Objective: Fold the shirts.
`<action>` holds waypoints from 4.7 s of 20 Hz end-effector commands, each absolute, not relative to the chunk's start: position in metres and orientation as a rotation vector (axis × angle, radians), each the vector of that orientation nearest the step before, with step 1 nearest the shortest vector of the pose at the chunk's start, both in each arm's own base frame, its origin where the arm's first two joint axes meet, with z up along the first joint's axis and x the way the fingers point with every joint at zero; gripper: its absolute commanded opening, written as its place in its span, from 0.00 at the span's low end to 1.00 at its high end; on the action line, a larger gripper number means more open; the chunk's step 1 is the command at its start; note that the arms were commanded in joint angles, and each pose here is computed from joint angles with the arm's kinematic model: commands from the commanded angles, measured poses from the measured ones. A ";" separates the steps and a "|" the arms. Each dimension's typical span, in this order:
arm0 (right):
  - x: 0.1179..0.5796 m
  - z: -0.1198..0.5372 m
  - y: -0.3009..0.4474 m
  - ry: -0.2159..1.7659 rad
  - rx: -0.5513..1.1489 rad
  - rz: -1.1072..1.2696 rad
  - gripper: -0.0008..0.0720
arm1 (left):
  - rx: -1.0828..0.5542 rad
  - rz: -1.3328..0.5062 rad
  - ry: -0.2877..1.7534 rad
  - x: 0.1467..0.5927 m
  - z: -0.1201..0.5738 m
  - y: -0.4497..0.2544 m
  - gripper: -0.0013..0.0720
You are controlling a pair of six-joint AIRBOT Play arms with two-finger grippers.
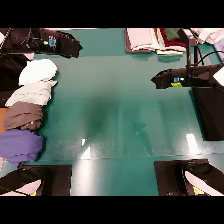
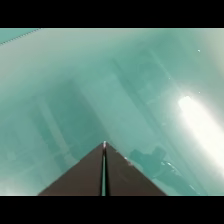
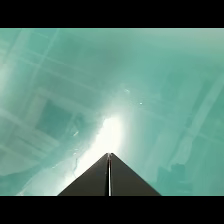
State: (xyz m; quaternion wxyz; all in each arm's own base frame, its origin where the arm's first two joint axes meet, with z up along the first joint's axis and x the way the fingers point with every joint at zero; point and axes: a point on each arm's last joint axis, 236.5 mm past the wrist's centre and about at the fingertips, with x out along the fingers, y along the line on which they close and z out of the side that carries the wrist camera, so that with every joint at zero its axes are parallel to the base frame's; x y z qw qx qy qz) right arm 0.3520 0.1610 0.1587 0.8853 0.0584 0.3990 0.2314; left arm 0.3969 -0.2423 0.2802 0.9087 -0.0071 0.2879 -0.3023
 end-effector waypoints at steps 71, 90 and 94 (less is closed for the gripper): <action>0.335 0.428 0.127 0.234 0.006 0.422 0.03 | 0.354 -0.794 0.719 0.337 0.207 -0.329 0.69; 0.333 0.413 0.127 0.295 -0.005 0.427 0.03 | -0.400 -0.494 1.343 0.341 -0.069 -0.229 0.69; 0.333 0.411 0.128 0.301 -0.006 0.427 0.03 | -0.384 -0.509 1.350 0.336 -0.082 -0.247 0.69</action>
